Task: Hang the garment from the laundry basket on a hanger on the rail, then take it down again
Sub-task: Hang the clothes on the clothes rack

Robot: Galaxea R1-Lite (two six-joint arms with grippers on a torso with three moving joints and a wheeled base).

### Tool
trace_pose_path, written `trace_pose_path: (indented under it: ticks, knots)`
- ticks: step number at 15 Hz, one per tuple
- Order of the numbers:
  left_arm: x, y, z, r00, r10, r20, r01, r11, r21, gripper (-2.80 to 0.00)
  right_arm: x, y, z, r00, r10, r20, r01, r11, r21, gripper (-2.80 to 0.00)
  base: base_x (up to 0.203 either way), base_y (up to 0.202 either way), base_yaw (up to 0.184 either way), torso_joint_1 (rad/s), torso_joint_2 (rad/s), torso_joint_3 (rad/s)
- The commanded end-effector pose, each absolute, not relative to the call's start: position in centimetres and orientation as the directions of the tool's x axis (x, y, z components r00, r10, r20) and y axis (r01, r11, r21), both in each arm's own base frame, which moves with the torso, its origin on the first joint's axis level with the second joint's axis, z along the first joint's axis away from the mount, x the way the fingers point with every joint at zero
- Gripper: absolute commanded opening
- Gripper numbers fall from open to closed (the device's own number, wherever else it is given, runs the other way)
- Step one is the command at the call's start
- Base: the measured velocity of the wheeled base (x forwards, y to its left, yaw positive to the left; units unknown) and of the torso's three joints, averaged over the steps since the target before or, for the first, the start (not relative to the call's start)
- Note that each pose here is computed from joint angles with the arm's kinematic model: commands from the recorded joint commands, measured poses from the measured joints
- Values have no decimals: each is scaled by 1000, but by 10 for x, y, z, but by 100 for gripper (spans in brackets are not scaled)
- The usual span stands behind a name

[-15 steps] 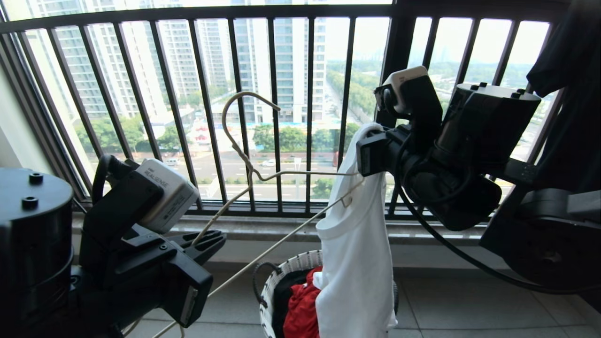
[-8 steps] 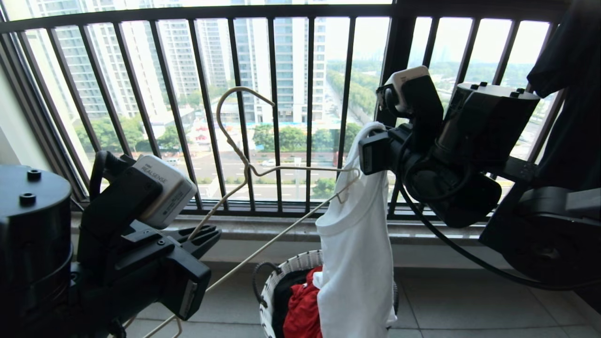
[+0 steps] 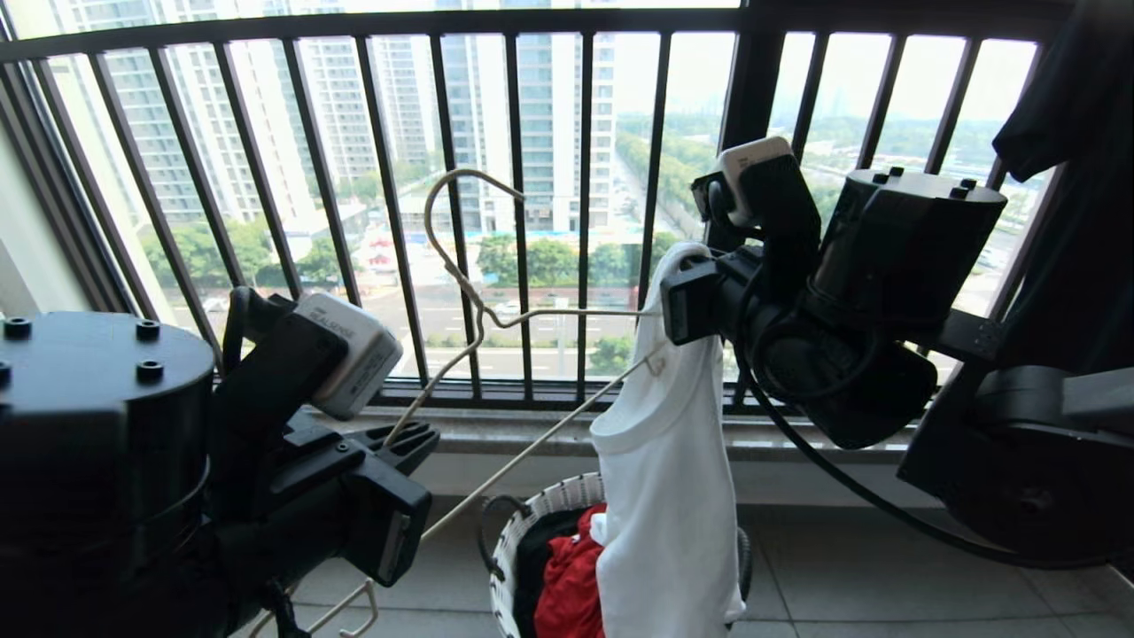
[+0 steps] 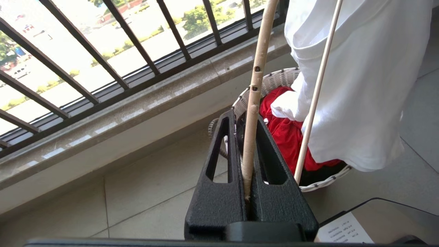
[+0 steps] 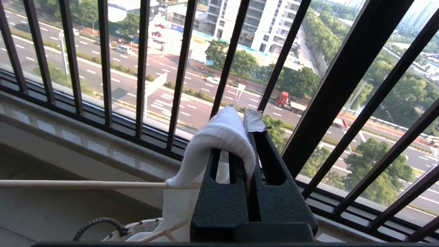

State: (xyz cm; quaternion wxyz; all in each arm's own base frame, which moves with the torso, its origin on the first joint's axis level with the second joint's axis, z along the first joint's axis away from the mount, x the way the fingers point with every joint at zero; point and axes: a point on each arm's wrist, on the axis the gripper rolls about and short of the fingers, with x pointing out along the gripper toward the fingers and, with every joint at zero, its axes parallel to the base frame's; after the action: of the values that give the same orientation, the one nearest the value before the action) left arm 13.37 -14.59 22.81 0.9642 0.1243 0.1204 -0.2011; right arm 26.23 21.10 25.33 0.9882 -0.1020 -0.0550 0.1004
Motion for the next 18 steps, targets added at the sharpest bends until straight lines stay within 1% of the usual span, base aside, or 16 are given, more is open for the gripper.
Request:
trace_pose_path:
  ticks: [1,4,6,8,10,12,15,17,18]
  knots:
    - [145,-161,211,881,-348,-319,423,883,203,-280,258,216,253,970,224,90,-201,956,-212,-280,0,0,0,0,0,0]
    - [156,-175,203,900,-335,-278,393,900,186,-280,253,220,253,966,243,90,-220,953,-211,-280,0,0,0,0,0,0]
    - [163,-184,194,929,-261,-264,319,924,212,-280,250,224,254,963,253,94,-230,951,-205,-280,0,0,0,0,0,0]
    - [170,-191,192,960,-189,-206,232,950,210,-280,249,222,259,966,236,108,-213,958,-193,-280,0,0,0,0,0,0]
    - [174,-196,192,973,-160,-167,194,957,214,-280,242,225,263,964,238,119,-216,961,-175,-280,0,0,0,0,0,0]
    - [177,-199,189,974,-158,-163,191,959,209,-280,232,233,267,957,259,130,-242,961,-132,-280,0,0,0,0,0,0]
    - [181,-205,187,979,-168,-111,185,968,167,-280,219,248,272,948,285,141,-282,959,-42,-280,0,0,0,0,0,0]
    - [180,-212,182,977,-192,-90,203,968,149,-280,209,257,275,938,312,148,-321,947,36,-280,0,0,0,0,0,0]
    - [178,-216,178,975,-205,-90,217,965,150,-280,207,262,273,935,324,141,-333,942,43,-280,0,0,0,0,0,0]
